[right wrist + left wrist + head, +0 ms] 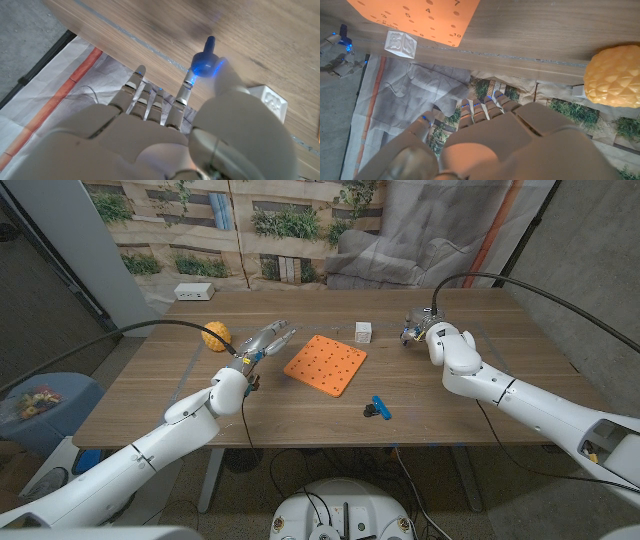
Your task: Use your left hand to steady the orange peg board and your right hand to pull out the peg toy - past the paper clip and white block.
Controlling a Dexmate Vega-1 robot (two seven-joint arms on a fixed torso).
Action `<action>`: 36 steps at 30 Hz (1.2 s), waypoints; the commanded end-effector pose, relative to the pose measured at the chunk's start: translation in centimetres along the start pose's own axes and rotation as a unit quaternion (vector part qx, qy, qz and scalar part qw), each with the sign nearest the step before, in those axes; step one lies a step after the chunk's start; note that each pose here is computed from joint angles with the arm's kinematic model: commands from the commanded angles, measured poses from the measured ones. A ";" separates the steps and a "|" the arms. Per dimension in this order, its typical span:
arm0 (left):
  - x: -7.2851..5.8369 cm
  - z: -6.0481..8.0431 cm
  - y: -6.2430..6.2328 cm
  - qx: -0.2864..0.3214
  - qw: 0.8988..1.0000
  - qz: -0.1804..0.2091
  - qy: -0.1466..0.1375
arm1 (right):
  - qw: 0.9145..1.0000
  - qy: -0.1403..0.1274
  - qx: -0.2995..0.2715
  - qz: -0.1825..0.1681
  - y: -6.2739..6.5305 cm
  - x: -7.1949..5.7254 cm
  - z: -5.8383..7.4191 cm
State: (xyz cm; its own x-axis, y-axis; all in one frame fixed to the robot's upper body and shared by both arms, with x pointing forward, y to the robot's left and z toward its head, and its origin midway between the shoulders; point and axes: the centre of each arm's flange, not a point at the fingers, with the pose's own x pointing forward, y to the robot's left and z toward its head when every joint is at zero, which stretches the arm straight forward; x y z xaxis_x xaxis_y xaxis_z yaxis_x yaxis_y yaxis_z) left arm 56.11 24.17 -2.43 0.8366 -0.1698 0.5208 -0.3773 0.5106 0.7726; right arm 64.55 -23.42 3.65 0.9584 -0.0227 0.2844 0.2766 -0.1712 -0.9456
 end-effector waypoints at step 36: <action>-0.5 -0.7 -0.5 -0.034 0.999 0.017 0.018 | 0.999 0.002 -0.018 0.031 1.5 1.9 1.2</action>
State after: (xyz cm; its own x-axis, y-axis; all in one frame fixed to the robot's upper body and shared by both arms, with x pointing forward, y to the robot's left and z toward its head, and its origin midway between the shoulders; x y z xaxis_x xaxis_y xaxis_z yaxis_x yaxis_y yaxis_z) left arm 56.11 24.78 -3.11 0.8363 -0.1159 0.5358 -0.3860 0.5694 0.7258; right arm 66.58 -22.22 2.59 0.9670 -0.0379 0.2518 0.2366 -0.2322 -0.9434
